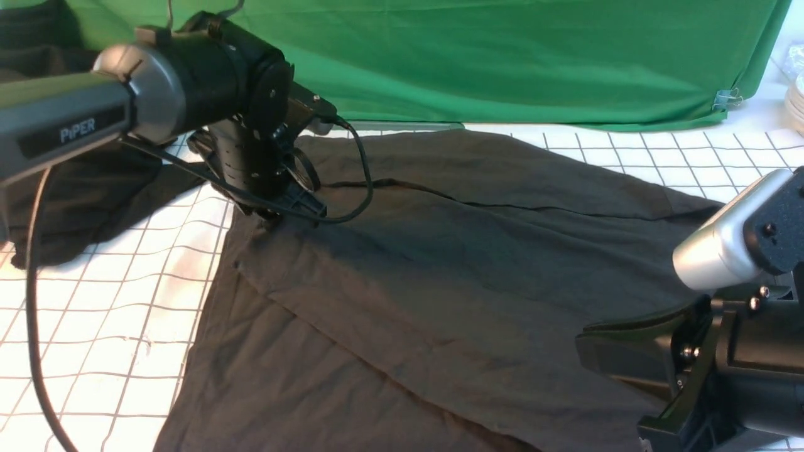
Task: Fold a long-sleeved shirt over a white checkered tablecloth.
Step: 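Fold the left side of the black T-shirt inward over its body, then grab the top left corner of the dark shirt with the left gripper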
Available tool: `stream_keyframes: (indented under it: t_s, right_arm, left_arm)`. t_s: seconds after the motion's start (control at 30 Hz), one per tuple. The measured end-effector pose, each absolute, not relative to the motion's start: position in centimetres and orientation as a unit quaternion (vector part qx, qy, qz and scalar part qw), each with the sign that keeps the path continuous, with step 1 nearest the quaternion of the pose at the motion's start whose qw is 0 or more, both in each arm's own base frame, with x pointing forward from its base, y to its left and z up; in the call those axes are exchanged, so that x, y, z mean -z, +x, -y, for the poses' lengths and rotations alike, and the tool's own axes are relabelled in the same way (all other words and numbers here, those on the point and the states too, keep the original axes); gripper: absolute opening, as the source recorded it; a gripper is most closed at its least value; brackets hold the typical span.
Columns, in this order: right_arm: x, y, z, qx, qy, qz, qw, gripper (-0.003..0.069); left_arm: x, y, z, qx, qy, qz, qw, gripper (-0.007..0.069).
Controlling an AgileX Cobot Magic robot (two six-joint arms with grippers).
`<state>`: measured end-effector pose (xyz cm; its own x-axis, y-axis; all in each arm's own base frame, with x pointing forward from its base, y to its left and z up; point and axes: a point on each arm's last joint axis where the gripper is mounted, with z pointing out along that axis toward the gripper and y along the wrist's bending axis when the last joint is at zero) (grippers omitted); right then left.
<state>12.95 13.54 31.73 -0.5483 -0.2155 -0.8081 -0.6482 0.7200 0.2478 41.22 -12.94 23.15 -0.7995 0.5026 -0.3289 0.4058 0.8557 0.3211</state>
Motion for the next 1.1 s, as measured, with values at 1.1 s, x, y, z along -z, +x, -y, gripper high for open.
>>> stream_keyframes:
  t_s: [1.1]
  right_arm:
    - [-31.4,12.7,-13.5,-0.268,-0.259,-0.848,0.377,0.0031]
  left_arm:
    - [-16.5,53.5,7.3,0.051,-0.051,-0.948,0.310,0.0405]
